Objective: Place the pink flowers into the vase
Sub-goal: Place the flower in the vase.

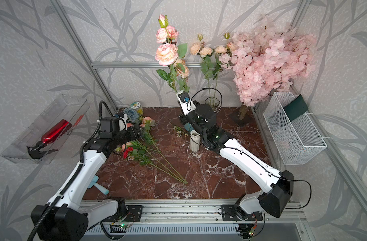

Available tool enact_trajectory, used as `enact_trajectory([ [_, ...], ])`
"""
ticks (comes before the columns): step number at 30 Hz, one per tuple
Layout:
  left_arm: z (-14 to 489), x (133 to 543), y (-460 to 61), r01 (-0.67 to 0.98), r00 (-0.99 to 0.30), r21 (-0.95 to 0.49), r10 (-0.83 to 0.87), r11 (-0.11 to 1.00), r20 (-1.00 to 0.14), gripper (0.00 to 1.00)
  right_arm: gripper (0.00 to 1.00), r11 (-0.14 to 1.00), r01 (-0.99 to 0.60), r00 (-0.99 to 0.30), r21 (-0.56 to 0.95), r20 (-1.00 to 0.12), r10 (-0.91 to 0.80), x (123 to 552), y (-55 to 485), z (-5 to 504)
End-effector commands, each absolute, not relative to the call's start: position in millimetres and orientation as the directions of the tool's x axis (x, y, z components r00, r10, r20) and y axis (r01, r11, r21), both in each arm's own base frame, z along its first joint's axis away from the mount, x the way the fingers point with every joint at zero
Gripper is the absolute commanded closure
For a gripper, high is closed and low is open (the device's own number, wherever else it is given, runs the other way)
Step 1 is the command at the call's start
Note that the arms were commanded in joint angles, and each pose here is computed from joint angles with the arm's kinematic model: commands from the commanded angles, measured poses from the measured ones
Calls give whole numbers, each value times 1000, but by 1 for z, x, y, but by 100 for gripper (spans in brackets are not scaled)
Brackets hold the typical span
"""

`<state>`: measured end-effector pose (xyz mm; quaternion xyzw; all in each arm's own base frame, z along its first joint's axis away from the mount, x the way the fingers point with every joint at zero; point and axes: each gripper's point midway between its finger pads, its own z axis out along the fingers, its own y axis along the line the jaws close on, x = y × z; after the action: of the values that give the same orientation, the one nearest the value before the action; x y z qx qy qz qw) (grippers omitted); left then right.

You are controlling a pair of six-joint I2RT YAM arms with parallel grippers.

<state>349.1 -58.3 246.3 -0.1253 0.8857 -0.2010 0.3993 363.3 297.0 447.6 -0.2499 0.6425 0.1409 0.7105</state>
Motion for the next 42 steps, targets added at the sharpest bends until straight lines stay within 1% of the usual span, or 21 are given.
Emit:
enact_trajectory([
  [1, 255, 351, -52, -89, -635, -450, -399, 889, -662, 17, 100, 860, -481, 199, -170, -977, -81, 371, 290, 471],
  [7, 251, 352, -51, -105, -644, -443, -400, 890, -652, 17, 100, 882, -431, 286, -192, -956, -68, 375, 282, 493],
  [12, 246, 353, -49, -116, -651, -437, -401, 892, -645, 17, 100, 888, -423, 324, -182, -945, -39, 382, 279, 509],
  [17, 246, 353, -49, -119, -651, -439, -404, 891, -643, 17, 100, 898, -393, 390, -200, -920, -35, 387, 280, 523],
  [20, 247, 353, -49, -117, -651, -440, -404, 890, -643, 17, 100, 900, -380, 402, -213, -914, -46, 394, 283, 529],
  [28, 246, 353, -47, -125, -653, -443, -409, 888, -637, 17, 100, 897, -357, 425, -261, -900, -93, 411, 293, 541],
  [33, 246, 353, -44, -132, -648, -441, -414, 888, -639, 17, 100, 896, -341, 407, -285, -904, -133, 428, 297, 538],
  [37, 245, 354, -41, -144, -647, -444, -423, 885, -634, 17, 100, 899, -344, 390, -273, -912, -128, 432, 294, 539],
  [38, 245, 354, -40, -145, -647, -444, -424, 884, -634, 17, 100, 895, -349, 368, -276, -919, -140, 442, 299, 526],
  [42, 246, 354, -39, -150, -643, -444, -429, 883, -635, 17, 100, 897, -351, 351, -268, -926, -139, 450, 297, 518],
])
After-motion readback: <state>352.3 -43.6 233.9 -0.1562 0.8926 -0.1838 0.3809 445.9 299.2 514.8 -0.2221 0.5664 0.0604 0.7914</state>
